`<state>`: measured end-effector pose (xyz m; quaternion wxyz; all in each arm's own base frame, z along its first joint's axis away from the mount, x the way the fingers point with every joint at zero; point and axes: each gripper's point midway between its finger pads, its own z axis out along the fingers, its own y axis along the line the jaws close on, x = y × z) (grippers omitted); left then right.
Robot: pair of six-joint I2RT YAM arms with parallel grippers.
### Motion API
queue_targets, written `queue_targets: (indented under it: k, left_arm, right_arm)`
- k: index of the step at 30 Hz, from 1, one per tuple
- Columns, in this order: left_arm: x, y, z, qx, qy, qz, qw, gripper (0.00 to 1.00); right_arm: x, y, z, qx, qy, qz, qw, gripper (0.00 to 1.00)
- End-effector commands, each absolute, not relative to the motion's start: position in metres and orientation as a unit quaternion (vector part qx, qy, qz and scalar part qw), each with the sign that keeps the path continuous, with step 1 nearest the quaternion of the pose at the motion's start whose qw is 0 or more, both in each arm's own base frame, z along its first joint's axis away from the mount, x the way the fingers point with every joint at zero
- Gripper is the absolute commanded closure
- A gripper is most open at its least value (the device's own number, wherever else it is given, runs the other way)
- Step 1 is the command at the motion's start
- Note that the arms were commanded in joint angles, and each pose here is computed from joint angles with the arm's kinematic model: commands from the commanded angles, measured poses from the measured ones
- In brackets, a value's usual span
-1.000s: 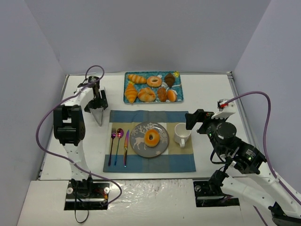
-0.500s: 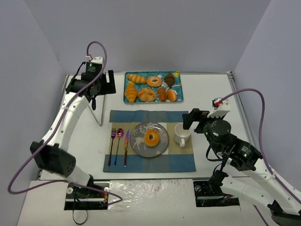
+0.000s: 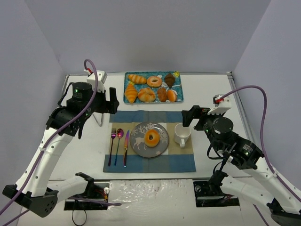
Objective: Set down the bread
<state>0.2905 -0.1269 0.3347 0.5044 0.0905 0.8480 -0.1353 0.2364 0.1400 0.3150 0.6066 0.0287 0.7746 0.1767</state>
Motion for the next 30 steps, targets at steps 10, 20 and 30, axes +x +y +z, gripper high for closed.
queue_targets:
  k: [10,20,30]
  left_arm:
    - [0.282,-0.154,0.349,0.149,0.794,-0.204,0.553,0.2]
    - [0.28,-0.162,0.339,0.16,0.794,-0.223,0.542,0.2]
    - [0.28,-0.163,0.336,0.161,0.796,-0.224,0.539,0.2]
  right_arm:
    - [0.253,0.155,0.34,0.04,0.75,0.196,0.631,0.0]
    - [0.256,0.155,0.334,0.043,0.752,0.187,0.631,0.0]
    - [0.255,0.153,0.337,0.044,0.749,0.188,0.634,0.0]
